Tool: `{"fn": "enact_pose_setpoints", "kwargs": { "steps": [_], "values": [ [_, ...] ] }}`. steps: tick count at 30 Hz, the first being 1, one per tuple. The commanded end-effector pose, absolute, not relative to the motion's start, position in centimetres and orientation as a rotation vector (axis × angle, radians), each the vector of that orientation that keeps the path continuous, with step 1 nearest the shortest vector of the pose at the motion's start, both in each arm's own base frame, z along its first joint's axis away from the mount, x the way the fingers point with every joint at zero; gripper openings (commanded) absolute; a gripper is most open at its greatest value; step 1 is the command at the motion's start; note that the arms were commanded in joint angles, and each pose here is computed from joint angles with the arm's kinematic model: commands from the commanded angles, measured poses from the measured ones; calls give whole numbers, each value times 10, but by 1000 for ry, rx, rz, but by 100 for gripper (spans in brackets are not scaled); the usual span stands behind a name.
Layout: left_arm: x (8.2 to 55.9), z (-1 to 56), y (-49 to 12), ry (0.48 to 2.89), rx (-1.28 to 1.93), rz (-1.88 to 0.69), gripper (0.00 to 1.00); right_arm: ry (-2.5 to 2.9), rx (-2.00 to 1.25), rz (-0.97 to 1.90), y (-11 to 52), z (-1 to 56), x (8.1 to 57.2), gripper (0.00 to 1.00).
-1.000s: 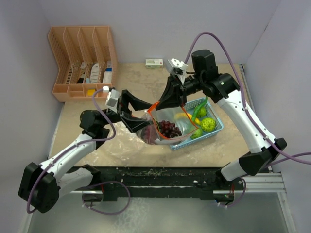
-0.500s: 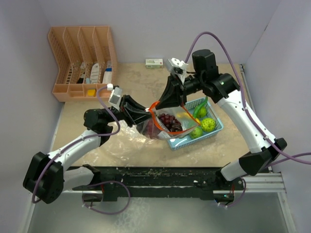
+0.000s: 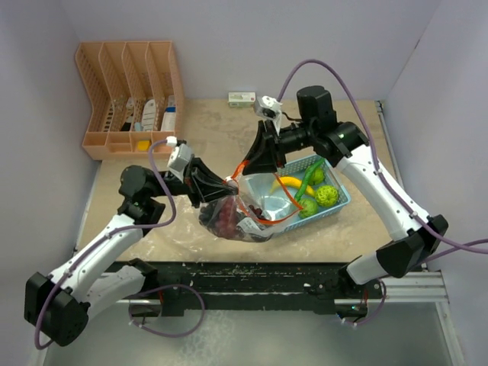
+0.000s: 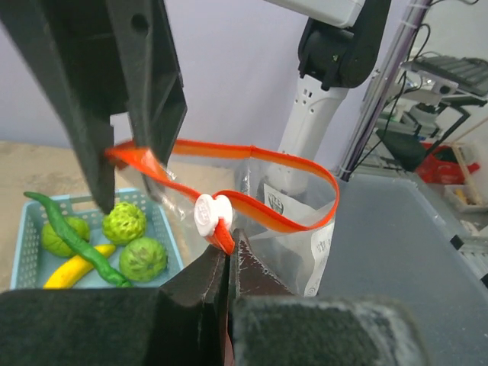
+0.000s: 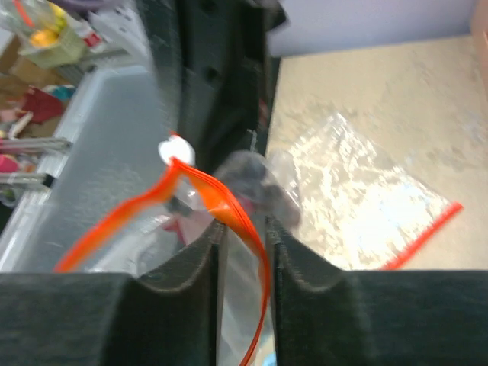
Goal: Place the food in the zip-top bag and seal the zipper
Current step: Zip the zipper food storage bag at the center of the board.
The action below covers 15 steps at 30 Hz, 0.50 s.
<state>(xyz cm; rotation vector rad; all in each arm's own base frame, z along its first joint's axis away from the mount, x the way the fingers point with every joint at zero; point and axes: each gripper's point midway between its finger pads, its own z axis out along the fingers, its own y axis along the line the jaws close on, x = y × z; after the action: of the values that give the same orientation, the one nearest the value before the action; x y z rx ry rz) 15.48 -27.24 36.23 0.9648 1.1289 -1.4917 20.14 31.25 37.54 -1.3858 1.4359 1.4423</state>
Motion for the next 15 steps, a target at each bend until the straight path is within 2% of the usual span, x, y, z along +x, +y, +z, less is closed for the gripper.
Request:
{"fn": "enact_pose_setpoints", "kwargs": {
  "steps": [1, 2, 5, 7, 12, 15],
  "values": [
    [160, 374, -262, 1148, 974, -1312, 0, 1624, -1258, 1328, 313, 350, 225, 35],
    [165, 366, -261, 1188, 966, -1283, 0, 1667, -1234, 1323, 313, 342, 228, 43],
    [178, 342, -259, 1285, 915, -1228, 0, 1790, -1149, 1247, 308, 318, 241, 59],
    [189, 325, -258, 1351, 870, -1199, 0, 1838, -1112, 1190, 304, 309, 246, 62],
    [220, 265, -249, 1609, 805, -1040, 0, 1874, -947, 955, 286, 316, 274, 80],
    [226, 252, -241, 1675, 798, -966, 0, 1837, -914, 872, 278, 325, 283, 81]
  ]
}}
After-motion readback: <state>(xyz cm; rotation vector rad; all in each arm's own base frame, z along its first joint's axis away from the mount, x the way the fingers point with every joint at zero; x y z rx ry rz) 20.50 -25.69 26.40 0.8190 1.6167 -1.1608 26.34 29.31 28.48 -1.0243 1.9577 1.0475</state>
